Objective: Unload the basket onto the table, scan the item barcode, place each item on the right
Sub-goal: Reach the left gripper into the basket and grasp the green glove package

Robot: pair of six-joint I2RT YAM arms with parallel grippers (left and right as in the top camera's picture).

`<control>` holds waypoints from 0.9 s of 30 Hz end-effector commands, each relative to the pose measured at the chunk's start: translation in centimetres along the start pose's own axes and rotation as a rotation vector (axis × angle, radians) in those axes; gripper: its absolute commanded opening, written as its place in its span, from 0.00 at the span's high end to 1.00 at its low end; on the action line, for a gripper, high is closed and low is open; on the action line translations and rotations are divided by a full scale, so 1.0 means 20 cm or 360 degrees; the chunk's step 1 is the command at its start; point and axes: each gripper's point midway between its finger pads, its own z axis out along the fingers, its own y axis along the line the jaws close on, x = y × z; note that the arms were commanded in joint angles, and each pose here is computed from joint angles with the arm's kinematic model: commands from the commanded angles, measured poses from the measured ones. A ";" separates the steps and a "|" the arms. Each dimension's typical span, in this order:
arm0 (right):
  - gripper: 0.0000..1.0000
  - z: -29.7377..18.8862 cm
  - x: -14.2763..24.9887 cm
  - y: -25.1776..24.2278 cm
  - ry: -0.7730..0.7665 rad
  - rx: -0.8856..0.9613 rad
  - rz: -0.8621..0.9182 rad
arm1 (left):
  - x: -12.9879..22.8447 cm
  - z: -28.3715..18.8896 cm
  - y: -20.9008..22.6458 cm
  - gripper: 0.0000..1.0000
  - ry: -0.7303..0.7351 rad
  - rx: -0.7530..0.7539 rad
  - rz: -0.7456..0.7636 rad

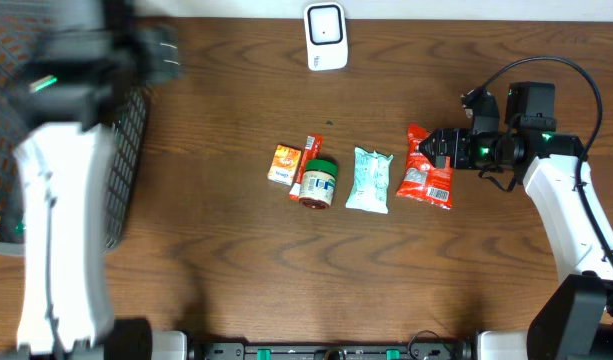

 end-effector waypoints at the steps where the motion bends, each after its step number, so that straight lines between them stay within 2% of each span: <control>1: 0.11 0.02 0.02 0.00 0.0028 -0.0006 -0.0005 | -0.04 -0.04 0.48 0.14 -0.0057 -0.0391 -0.0147; 4: 0.11 0.02 0.02 0.00 0.0026 0.0000 -0.0006 | -0.01 -0.02 0.76 0.14 -0.0031 -0.0556 -0.0283; 7: 0.11 0.02 0.02 0.00 0.0023 0.0005 -0.0007 | 0.14 0.12 1.02 0.10 0.0139 -0.0695 -0.0395; 10: 0.11 0.02 0.02 0.00 0.0023 0.0004 -0.0007 | 0.29 0.27 1.13 0.09 0.0315 -0.0734 -0.0427; 13: 0.11 0.02 0.02 0.00 0.0024 0.0005 -0.0007 | 0.42 0.46 1.12 0.08 0.0503 -0.0607 -0.0322; 18: 0.11 0.02 0.02 0.00 0.0025 0.0005 -0.0006 | 0.68 0.81 1.00 0.07 0.0825 -0.0213 -0.0064; 22: 0.11 0.02 0.02 0.00 0.0023 0.0005 -0.0006 | 0.85 0.94 0.95 0.07 0.0985 -0.0070 -0.0046; 23: 0.11 0.02 0.02 0.00 0.0023 0.0005 -0.0007 | 0.91 0.99 0.91 0.07 0.1030 0.0031 -0.0041; 27: 0.11 0.02 0.02 0.00 0.0023 0.0005 -0.0006 | 1.02 1.07 0.90 0.07 0.1117 0.0066 -0.0057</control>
